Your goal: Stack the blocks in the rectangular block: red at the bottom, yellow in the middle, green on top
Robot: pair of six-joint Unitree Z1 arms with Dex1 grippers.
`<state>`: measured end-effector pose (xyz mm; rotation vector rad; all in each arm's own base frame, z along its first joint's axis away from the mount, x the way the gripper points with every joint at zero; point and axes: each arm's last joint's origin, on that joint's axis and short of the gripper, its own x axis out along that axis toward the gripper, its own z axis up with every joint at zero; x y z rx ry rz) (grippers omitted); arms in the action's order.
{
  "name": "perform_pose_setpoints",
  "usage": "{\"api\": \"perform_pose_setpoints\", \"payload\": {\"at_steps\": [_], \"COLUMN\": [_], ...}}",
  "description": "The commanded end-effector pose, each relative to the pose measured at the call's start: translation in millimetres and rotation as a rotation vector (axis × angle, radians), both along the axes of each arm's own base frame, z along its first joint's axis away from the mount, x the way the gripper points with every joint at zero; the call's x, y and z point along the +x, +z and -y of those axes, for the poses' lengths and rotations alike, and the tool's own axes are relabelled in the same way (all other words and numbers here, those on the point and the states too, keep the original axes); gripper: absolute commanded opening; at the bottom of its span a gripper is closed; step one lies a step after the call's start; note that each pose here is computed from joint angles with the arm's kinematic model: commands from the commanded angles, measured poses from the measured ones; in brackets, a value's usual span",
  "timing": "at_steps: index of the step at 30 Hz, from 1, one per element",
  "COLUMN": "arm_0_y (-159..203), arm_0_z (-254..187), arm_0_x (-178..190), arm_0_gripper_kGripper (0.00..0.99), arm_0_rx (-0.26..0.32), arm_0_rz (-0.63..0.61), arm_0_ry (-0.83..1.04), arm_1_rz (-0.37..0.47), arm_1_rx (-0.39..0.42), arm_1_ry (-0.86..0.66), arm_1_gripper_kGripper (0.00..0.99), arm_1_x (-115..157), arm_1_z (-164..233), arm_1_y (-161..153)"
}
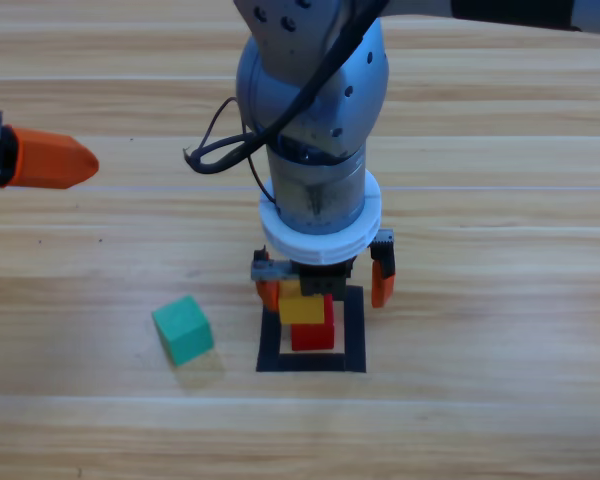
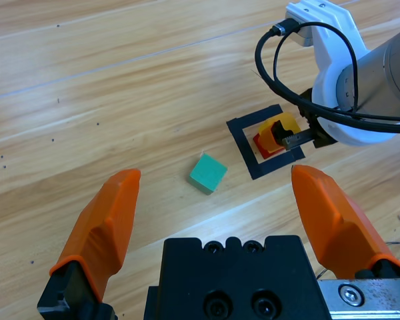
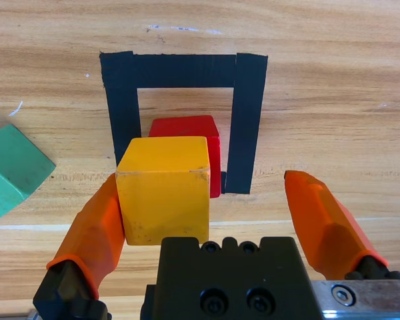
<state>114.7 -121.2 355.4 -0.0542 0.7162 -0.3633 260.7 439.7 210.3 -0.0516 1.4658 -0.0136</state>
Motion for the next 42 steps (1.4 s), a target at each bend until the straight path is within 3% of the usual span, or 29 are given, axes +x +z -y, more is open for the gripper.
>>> {"api": "perform_pose_setpoints", "payload": {"at_steps": [1, 12, 25, 31, 35, 39, 42], "arm_0_y": [-8.5, -9.6, -15.3, -13.8, 3.8, 16.3, 2.4], "arm_0_z": [4.0, 4.3, 4.6, 4.2, 1.3, 20.4, 49.1], "arm_0_x": [1.4, 1.8, 2.1, 3.7, 19.2, 60.5, 105.0], "arm_0_gripper_kGripper": [0.973, 0.973, 0.971, 0.971, 0.976, 0.973, 0.960], "arm_0_rx": [0.008, 0.010, 0.010, 0.007, -0.047, -0.014, 0.049], "arm_0_rz": [-0.013, -0.011, -0.011, -0.004, -0.010, -0.171, -0.374], "arm_0_ry": [-0.009, -0.007, -0.007, 0.011, 0.114, 0.294, 0.446], "arm_1_rz": [0.004, 0.015, 0.055, 0.131, 0.179, 0.212, 0.253], "arm_1_rx": [-0.015, -0.004, 0.060, 0.143, 0.109, 0.126, 0.211], "arm_1_ry": [0.029, 0.048, 0.096, 0.141, 0.176, 0.218, 0.253], "arm_1_gripper_kGripper": [0.990, 0.990, 0.990, 0.990, 0.990, 0.990, 0.990], "arm_1_x": [-7.3, -10.8, -25.2, -43.5, -51.6, -46.1, -48.7], "arm_1_z": [-3.5, 3.2, 13.8, 32.1, 60.7, 88.3, 128.8], "arm_1_y": [0.5, 19.4, 66.4, 122.3, 142.7, 135.4, 127.2]}}
